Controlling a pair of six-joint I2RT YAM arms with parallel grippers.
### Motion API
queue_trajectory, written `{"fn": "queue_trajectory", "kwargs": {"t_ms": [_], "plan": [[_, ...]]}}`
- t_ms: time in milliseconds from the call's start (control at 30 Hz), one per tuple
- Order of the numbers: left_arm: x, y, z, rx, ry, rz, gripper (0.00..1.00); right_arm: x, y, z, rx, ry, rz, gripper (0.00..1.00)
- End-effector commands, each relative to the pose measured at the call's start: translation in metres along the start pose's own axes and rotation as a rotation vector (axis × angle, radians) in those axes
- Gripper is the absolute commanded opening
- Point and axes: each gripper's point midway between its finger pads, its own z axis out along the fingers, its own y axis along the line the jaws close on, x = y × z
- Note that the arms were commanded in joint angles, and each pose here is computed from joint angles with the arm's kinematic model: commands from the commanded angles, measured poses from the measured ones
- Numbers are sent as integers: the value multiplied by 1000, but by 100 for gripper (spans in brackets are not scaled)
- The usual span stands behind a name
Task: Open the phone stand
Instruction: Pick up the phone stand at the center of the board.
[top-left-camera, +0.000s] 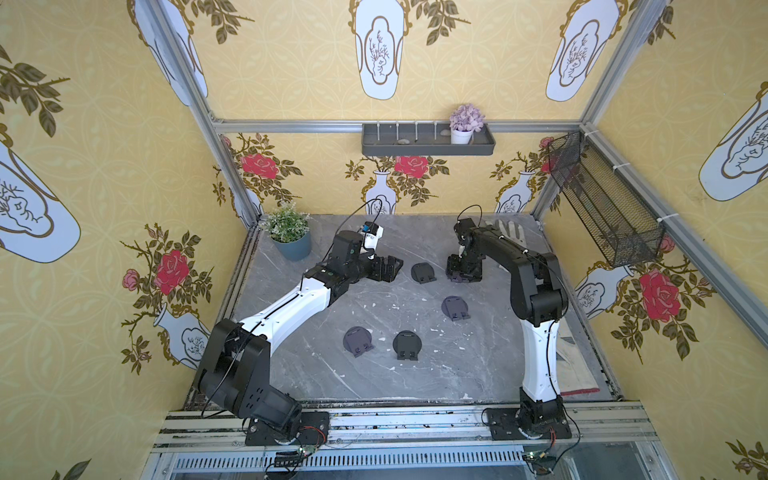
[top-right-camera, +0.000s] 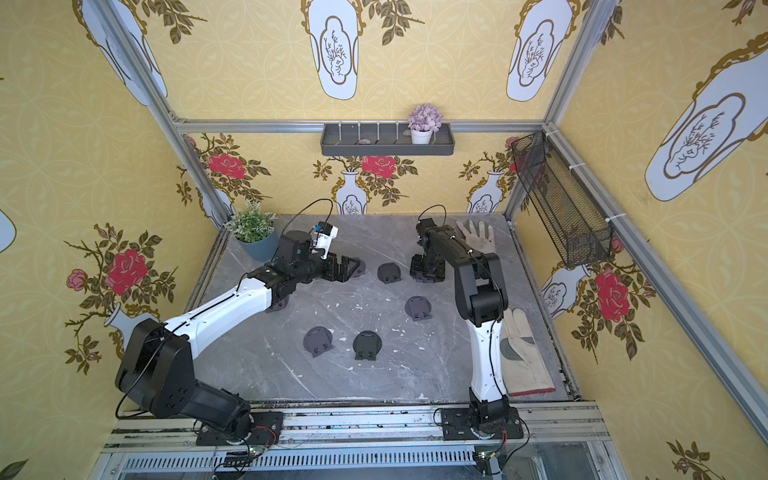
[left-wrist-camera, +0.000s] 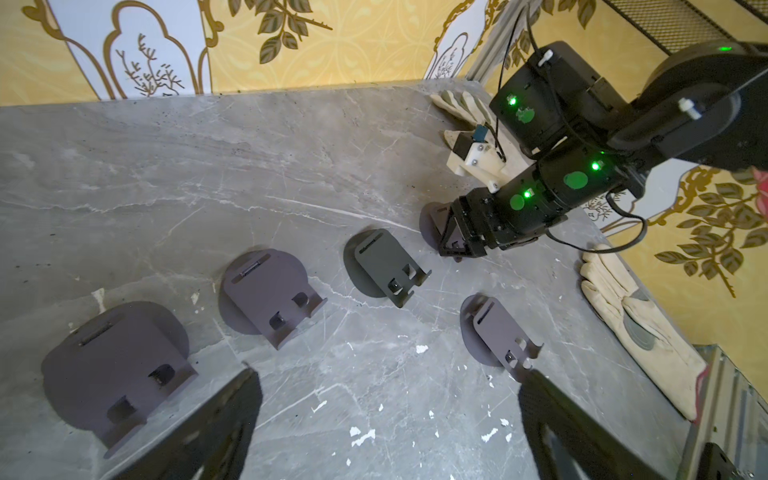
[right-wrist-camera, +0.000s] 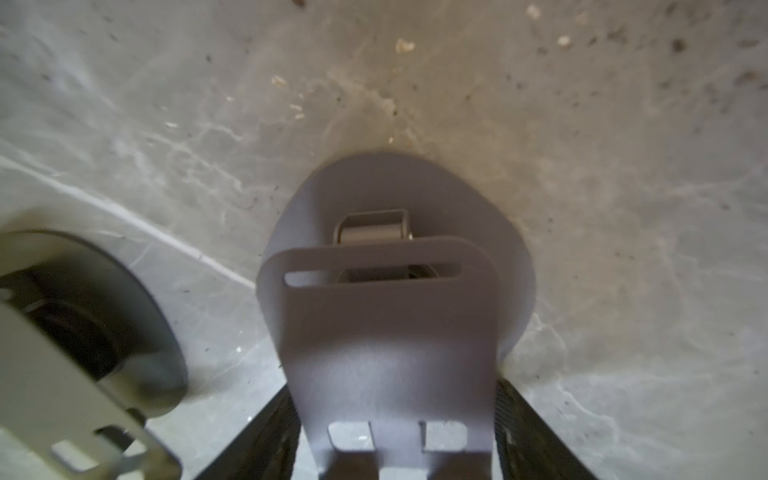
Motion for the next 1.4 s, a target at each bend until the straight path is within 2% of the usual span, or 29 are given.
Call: {"fn": "queue_trajectory", "kwargs": {"t_ms": [0, 100, 233, 333, 400, 567, 767, 933, 1067, 1133, 1233, 1367], "plan": [[-8, 0, 2, -62, -24, 20, 99, 4, -4, 3, 44, 18, -35, 65], [-8, 0, 7, -92, 1, 13, 99, 5, -5, 4, 63, 19, -51, 59], [-1, -12, 15, -27, 52, -14, 99, 5, -6, 5, 71, 20, -70, 45], [4, -11, 18, -29, 56, -28, 99, 5, -7, 2, 80, 17, -74, 37], [13, -25, 24, 0, 77, -25, 99, 4, -6, -8, 67, -3, -69, 35], [19, -28, 30, 25, 81, -53, 99, 2, 11, -49, -31, -94, -75, 34], [25, -50, 40, 175, 81, -94, 99, 10, 37, -103, -224, -205, -93, 33], [15, -65, 38, 280, 14, -126, 99, 22, 58, -139, -342, -281, -124, 32], [9, -74, 43, 337, 10, -133, 98, 38, 78, -158, -398, -310, -175, 32], [9, -77, 48, 361, 20, -144, 91, 49, 88, -164, -398, -309, -205, 32], [10, -80, 56, 390, 40, -159, 76, 64, 100, -168, -385, -312, -252, 32], [8, -76, 57, 369, 21, -181, 64, 81, 107, -169, -359, -313, -290, 32]]}}
